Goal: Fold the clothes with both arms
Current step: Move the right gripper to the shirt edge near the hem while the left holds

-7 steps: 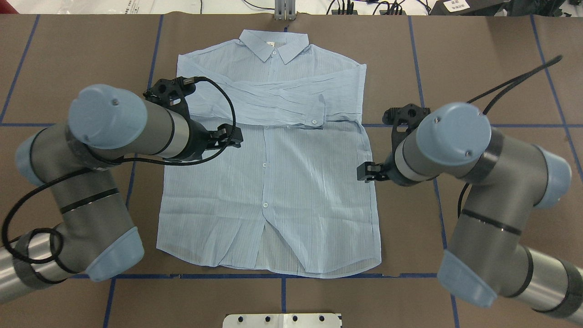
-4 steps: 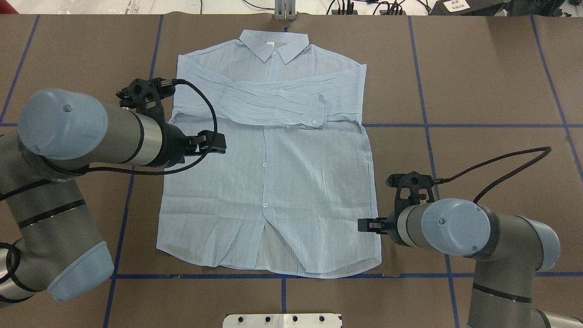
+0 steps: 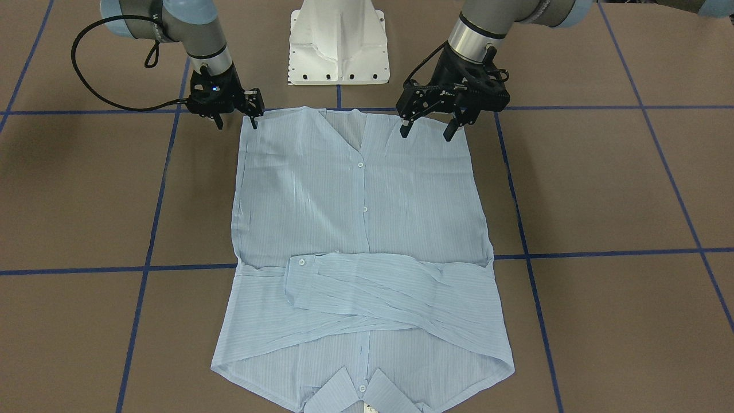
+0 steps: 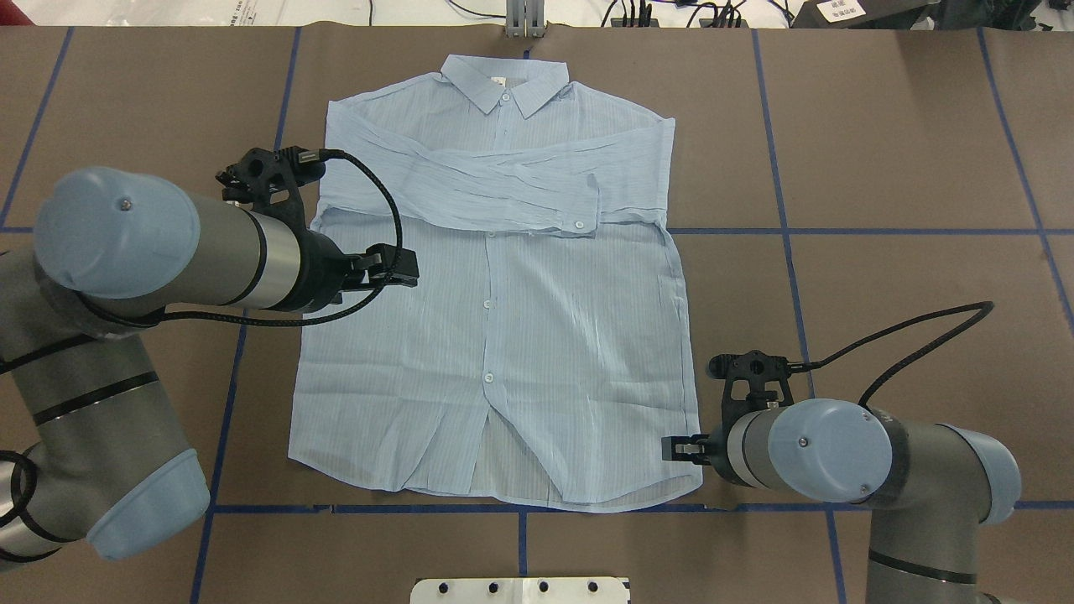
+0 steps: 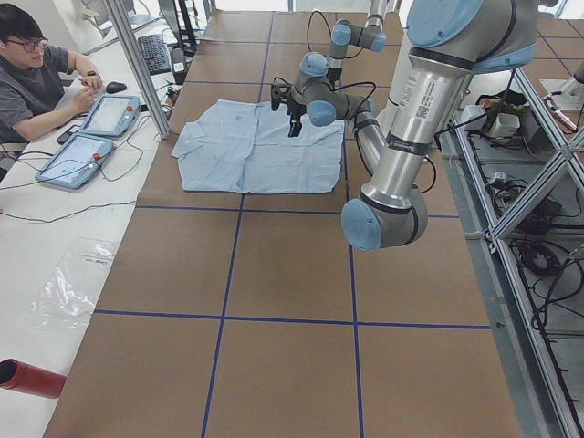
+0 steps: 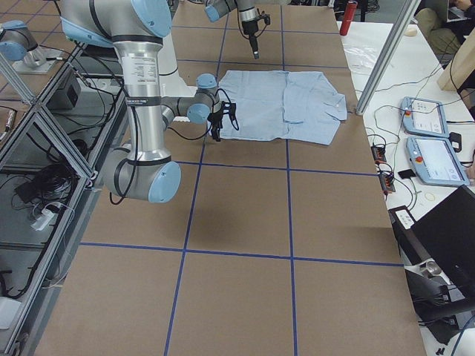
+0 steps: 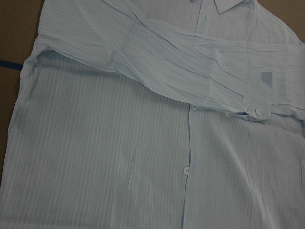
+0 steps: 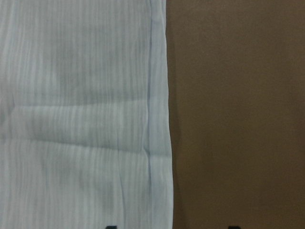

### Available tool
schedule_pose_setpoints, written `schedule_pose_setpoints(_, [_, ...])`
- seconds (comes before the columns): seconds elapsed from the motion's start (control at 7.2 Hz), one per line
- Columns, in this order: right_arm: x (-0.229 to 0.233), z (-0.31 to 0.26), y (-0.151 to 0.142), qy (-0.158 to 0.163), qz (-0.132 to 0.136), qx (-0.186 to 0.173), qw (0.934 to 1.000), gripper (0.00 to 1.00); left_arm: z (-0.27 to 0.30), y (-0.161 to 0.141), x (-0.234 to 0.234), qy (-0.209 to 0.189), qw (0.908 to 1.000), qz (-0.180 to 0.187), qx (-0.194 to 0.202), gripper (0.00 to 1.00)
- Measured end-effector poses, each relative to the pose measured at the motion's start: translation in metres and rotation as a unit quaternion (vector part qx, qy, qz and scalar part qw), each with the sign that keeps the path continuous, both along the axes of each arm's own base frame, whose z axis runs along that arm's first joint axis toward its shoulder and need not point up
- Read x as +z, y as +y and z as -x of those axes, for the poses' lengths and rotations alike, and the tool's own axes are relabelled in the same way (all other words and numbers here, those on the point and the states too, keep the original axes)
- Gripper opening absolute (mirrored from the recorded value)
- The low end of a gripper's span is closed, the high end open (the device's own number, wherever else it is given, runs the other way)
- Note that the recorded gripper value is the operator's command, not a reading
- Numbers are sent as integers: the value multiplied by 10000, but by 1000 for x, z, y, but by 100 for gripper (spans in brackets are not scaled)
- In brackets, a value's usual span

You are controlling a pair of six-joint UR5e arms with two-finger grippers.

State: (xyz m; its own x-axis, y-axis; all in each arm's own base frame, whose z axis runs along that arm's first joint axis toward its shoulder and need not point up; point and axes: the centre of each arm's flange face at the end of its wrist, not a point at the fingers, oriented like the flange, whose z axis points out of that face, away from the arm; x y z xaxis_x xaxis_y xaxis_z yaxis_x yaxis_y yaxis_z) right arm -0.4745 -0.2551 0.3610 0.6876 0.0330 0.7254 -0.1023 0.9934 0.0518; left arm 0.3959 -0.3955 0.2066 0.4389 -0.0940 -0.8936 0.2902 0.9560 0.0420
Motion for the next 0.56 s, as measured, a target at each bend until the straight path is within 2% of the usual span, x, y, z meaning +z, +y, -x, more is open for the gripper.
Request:
schedule_pose_setpoints(0.28, [2, 7, 8, 23, 27, -108, 9999, 53, 0, 0, -1, 7, 10000, -5, 0, 99])
schedule_pose_setpoints(0.56, [4, 13, 17, 48, 41, -211, 9998, 48, 0, 0, 0, 3, 10000, 0, 0, 99])
